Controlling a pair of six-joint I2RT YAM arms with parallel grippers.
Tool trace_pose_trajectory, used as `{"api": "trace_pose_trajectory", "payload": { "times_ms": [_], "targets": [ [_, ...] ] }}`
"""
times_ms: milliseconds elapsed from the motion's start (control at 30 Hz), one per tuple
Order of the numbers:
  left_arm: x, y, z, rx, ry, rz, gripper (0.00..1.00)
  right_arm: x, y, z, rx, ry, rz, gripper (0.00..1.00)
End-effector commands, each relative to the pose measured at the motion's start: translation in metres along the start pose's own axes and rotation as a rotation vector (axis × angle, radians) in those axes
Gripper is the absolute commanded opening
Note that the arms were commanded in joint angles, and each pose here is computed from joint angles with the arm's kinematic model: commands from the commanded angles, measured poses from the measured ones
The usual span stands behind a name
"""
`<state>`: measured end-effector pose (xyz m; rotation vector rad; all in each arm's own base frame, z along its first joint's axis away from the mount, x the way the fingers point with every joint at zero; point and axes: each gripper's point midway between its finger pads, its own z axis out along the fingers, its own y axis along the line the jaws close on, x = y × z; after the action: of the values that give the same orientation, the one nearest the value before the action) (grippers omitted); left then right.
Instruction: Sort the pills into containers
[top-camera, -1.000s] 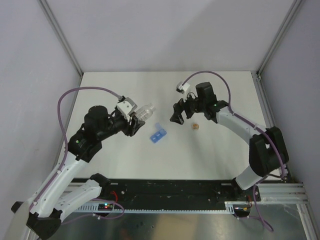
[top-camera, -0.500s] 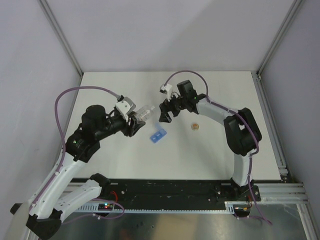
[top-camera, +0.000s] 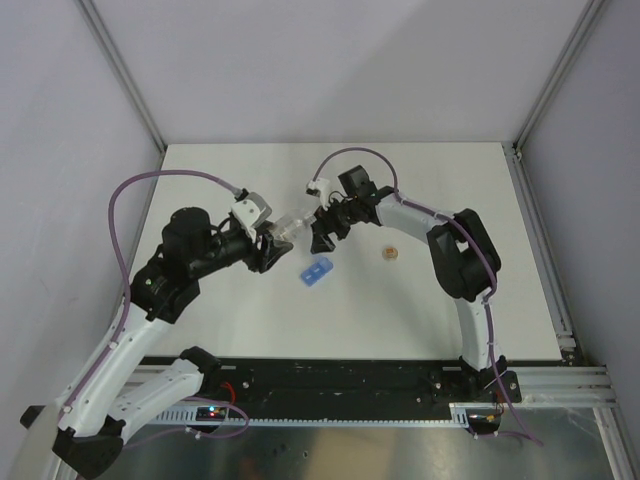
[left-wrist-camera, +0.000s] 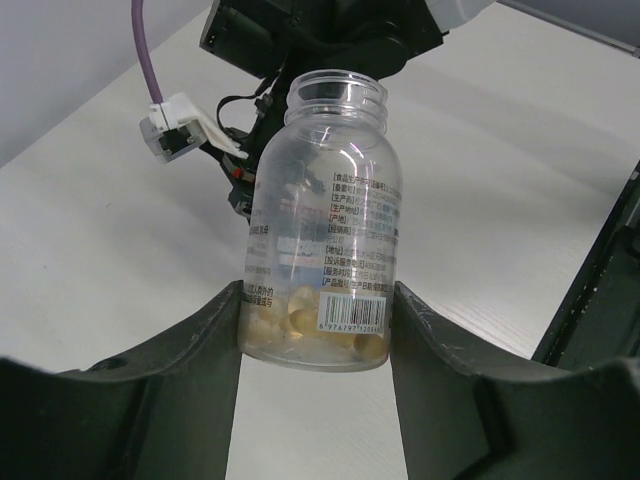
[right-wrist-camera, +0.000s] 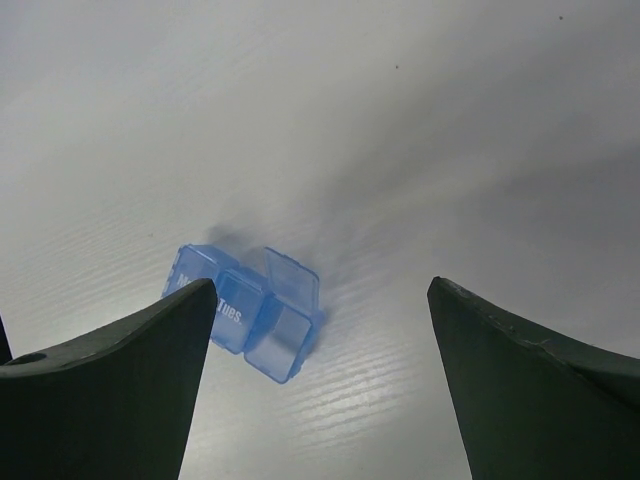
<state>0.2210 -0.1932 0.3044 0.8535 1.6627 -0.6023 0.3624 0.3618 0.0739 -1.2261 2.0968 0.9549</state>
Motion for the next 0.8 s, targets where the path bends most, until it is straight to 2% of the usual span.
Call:
{"api": "trace_pose_trajectory", "payload": {
  "times_ms": [0,333,767],
  "targets": [
    [-0.024,-0.001,-0.005,0.009,-0.061,0.004,0.00,-0.015,0.008,0.007,-0.048,-0.006,-0.042,0.92],
    [-0.027,-0.003,-0.005,0.018,-0.065,0.006,0.00,-0.008,0.013,0.021,-0.108,0.034,-0.019,0.87],
    [-0.029,-0.003,-0.005,0.020,-0.068,0.007,0.00,0.001,0.016,0.023,-0.124,0.062,-0.014,0.66]
  ]
}}
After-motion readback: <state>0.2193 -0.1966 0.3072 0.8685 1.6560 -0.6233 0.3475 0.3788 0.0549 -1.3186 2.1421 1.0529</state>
